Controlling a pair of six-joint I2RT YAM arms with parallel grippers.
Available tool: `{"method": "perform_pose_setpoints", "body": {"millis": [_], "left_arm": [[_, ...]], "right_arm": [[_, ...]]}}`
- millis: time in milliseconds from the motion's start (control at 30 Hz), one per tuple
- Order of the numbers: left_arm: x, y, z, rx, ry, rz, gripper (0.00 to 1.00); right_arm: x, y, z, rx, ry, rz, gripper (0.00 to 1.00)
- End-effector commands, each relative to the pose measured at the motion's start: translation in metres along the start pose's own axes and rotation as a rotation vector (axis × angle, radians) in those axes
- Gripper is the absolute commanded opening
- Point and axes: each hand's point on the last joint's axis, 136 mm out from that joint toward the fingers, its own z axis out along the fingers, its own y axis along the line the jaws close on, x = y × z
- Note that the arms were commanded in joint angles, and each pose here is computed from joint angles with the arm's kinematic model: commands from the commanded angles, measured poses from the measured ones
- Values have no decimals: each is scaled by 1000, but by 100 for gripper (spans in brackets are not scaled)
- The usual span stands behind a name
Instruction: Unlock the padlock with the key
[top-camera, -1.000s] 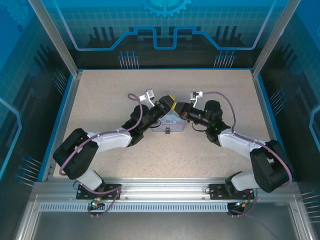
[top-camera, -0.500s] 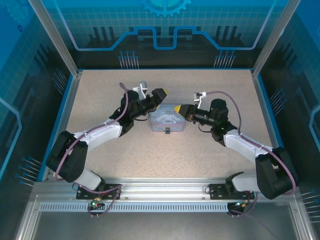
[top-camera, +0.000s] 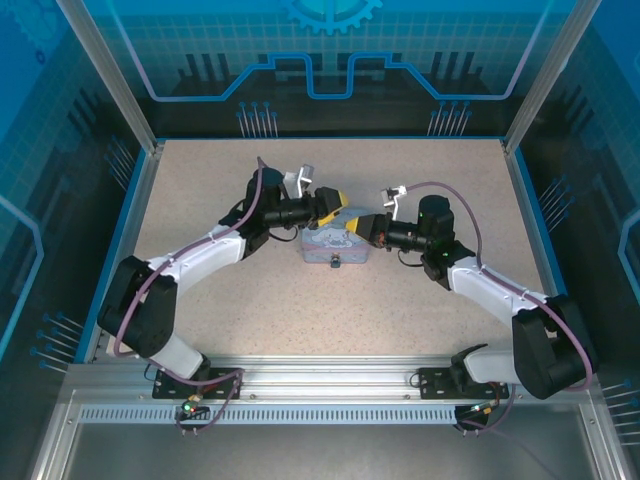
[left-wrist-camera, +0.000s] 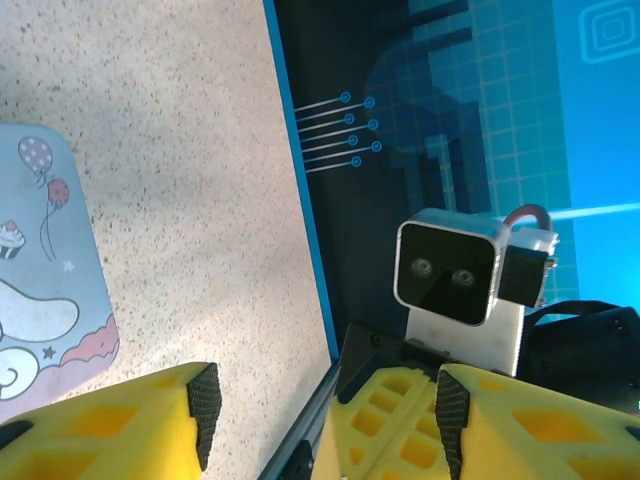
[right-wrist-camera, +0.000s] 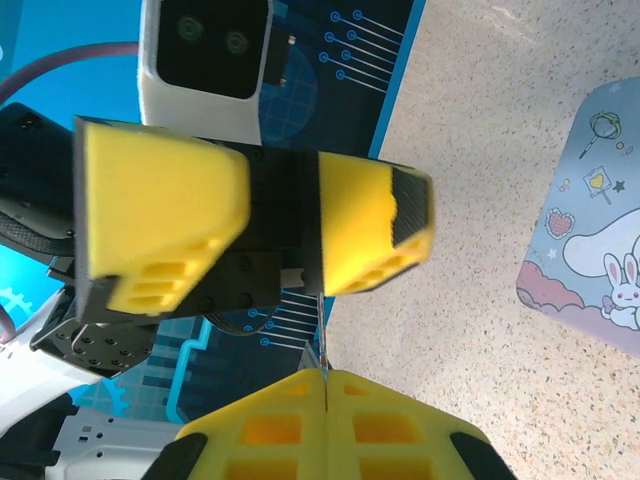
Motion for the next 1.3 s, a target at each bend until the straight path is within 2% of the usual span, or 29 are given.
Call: {"method": "perform_pose_setpoints", "body": {"millis": [0,133,433,667,1000,1067,1267], "left_arm": [[10,-4,5,20,60,17,55],[15,-6,10,29,82,17,44],[17,-7,14,42,80,15,26],[17,-7,14,52,74,10,0],[17,-7,16,46,42,-8,0],[17,-6,16,38,26,-13,0],[16,-5,17,32,-6,-28,0]], "right_arm": [[-5,14,1,-28,12,-43,0],[-4,13,2,-24,11,-40,0],[-2,9,1,-16,16,-39,0],[-2,8,1,-10,12,-36,0],[-5,9,2,-9,4,-34,0],[-5,9,2,-5,-1,-31,8],[-6,9,5,-9,2,-30,16]]}}
